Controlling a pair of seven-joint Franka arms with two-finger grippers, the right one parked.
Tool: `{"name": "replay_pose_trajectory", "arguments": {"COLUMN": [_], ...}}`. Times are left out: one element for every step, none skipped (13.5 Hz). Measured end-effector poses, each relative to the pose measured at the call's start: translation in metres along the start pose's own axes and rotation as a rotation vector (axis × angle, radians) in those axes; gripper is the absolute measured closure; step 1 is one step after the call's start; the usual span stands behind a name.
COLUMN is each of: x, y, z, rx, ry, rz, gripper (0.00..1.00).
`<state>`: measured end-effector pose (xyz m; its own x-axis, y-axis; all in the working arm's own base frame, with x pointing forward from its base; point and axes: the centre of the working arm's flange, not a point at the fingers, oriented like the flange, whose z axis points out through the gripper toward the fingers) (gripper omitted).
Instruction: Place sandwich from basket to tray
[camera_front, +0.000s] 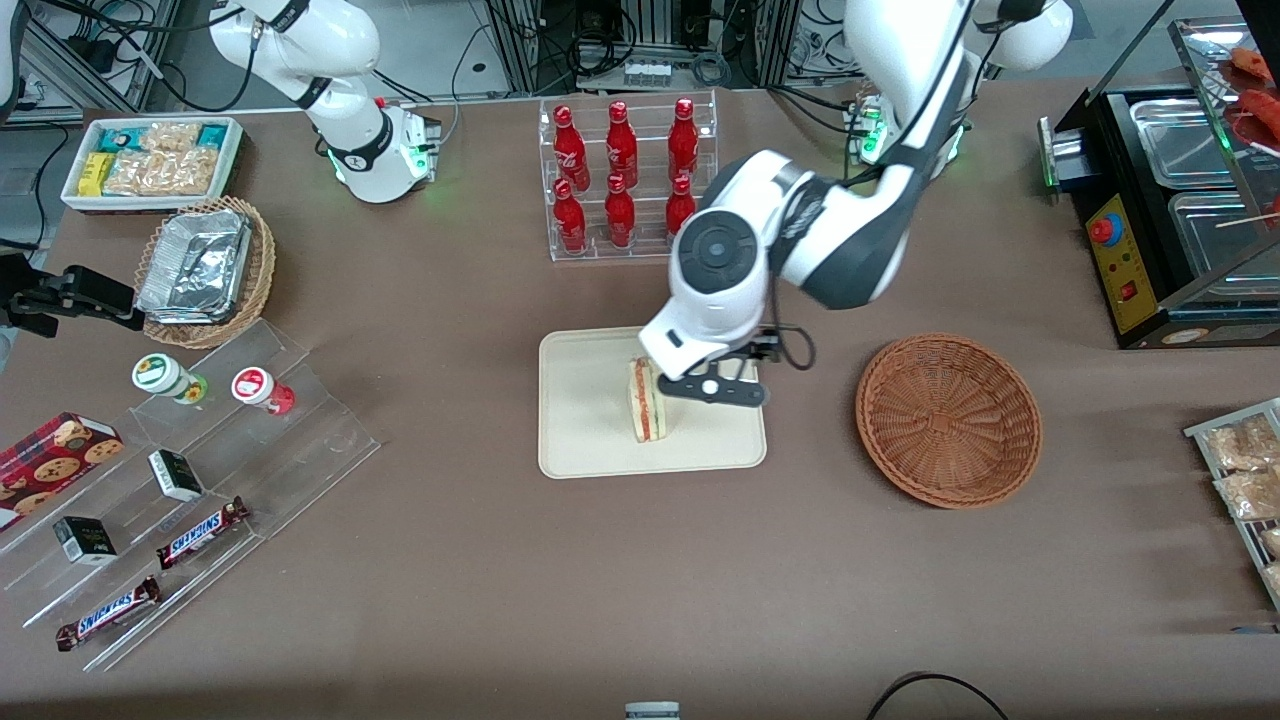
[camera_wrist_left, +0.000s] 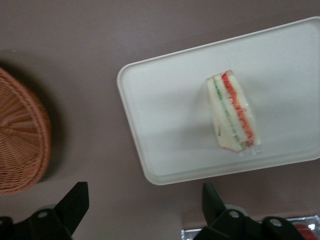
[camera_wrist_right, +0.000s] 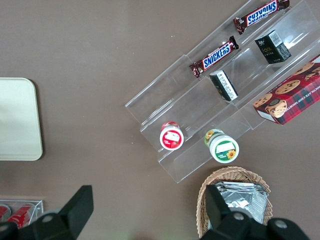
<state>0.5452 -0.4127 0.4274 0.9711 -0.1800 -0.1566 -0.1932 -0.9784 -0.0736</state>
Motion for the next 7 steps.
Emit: {"name": "replay_pose_trajectory", "arguments": {"x": [-0.002, -0.003, -0.003, -0.004, -0.003, -0.003, -0.001], "y": [-0.013, -0.023, -0.028, -0.031, -0.031, -0.033, -0.039], "z": [-0.013, -0.023, -0.029, -0.032, -0.033, -0.033, -0.035], "rx": [0.002, 0.000, -0.002, -0.003, -0.003, -0.002, -0.001], "ry": [0.003, 0.011, 0.019, 0.023, 0.023, 0.024, 0.028], "rz": [0.005, 0.004, 0.004, 0.003, 0.003, -0.002, -0.012], "gripper": [0.00, 0.00, 0.00, 0.00, 0.00, 0.00, 0.00]}}
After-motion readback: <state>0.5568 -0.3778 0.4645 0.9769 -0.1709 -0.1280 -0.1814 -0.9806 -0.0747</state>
